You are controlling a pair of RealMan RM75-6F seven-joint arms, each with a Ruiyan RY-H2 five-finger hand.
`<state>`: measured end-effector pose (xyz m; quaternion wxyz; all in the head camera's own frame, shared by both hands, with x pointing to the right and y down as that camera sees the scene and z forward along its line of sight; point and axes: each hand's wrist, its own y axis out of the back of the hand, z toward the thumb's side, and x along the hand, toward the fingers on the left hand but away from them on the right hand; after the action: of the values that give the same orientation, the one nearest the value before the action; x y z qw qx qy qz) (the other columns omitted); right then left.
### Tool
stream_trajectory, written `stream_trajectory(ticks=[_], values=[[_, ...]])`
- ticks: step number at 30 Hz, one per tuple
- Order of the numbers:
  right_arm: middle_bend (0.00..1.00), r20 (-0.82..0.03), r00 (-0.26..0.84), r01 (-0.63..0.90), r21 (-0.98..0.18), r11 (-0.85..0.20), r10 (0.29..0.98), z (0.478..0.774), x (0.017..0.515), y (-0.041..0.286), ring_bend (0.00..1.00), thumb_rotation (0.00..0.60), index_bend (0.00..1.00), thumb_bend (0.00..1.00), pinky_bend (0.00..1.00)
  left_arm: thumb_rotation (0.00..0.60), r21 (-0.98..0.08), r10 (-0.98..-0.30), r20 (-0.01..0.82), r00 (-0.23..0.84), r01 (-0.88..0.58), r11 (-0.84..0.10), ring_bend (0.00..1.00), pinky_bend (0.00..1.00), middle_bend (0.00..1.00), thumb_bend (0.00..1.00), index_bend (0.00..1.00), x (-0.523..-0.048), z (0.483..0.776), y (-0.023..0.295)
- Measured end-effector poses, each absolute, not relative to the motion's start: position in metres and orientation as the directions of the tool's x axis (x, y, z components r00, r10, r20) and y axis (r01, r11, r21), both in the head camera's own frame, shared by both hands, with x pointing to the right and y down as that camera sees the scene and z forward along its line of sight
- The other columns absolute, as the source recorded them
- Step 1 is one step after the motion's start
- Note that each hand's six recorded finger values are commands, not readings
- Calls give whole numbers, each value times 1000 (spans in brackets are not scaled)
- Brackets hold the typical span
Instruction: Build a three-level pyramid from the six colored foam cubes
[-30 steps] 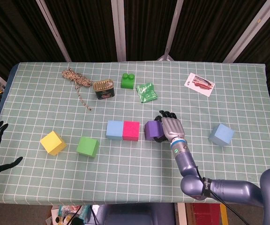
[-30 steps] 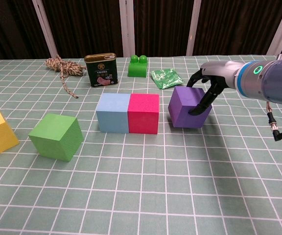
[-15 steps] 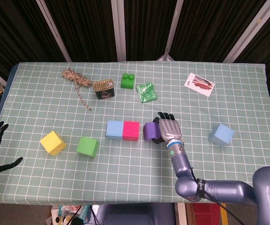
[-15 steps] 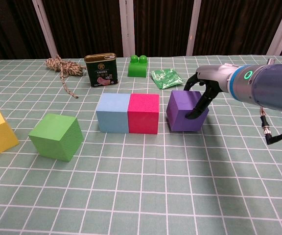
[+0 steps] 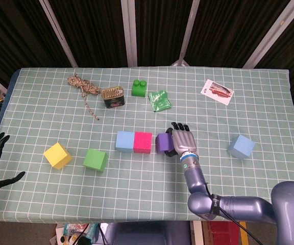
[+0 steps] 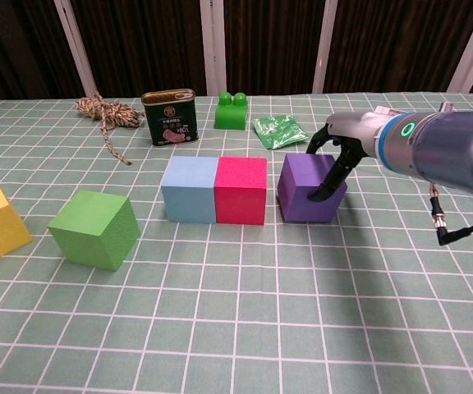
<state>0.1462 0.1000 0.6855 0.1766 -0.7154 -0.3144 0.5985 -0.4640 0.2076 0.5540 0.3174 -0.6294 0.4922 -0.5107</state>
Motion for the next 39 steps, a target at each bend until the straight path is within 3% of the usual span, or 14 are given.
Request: stream_trajectory(ticks=[39], values=[[108,-744,63,259,-631,-731,665,695,136,104,28,600,424,314,0,600,-897,-941,340,-1,-301,-324,0,0,0,104,0,-464,554,209]])
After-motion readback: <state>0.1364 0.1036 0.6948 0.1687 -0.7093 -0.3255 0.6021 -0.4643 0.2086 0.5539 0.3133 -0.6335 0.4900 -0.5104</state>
